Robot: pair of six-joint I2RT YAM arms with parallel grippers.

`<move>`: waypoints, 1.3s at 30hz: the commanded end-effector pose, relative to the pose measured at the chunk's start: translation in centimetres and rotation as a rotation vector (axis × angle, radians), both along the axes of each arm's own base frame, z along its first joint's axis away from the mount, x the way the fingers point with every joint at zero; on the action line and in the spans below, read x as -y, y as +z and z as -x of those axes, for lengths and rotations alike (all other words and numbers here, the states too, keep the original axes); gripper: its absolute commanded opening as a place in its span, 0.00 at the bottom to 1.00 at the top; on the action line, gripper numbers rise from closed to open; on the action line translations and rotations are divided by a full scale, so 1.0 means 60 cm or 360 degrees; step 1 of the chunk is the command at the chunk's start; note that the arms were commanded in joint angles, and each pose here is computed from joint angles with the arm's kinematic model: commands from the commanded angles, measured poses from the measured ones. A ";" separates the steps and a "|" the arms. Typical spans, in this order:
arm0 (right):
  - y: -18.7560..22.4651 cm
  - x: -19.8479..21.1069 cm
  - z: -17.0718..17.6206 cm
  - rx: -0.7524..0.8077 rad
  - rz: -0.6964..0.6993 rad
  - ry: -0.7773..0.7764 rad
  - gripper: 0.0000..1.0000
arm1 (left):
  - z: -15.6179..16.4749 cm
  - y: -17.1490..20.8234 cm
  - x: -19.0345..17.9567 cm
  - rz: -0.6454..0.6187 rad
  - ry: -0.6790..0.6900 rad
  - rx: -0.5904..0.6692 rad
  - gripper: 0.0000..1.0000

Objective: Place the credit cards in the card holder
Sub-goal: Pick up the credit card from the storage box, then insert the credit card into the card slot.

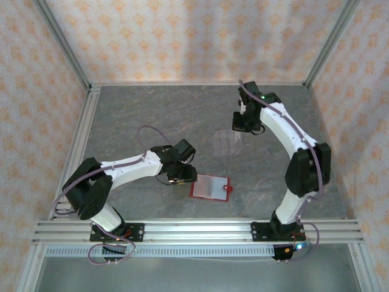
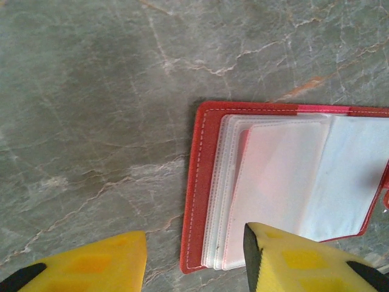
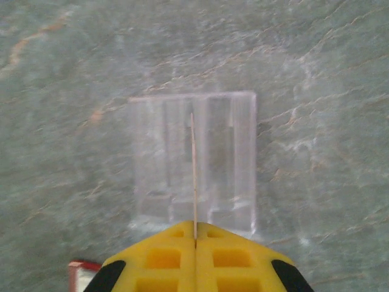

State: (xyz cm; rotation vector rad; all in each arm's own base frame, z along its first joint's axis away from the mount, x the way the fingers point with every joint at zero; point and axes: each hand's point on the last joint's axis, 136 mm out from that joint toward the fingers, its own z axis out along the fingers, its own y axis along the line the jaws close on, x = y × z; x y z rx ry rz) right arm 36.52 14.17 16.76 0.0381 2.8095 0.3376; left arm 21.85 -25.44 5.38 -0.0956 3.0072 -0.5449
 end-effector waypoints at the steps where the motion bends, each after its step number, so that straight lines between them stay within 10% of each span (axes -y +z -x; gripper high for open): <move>1: 0.034 -0.061 0.038 0.0113 -0.0434 -0.0002 0.00 | 0.002 -0.002 0.005 -0.0060 -0.0076 -0.0007 0.46; 14: -0.050 -0.121 0.214 0.0374 -0.0833 0.0039 0.00 | 0.000 -0.030 0.018 -0.0211 -0.0195 -0.0050 0.45; 39: -0.146 -0.118 0.256 0.0413 -0.1019 -0.0055 0.00 | 0.024 -0.079 -0.016 -0.0310 -0.0138 -0.0130 0.38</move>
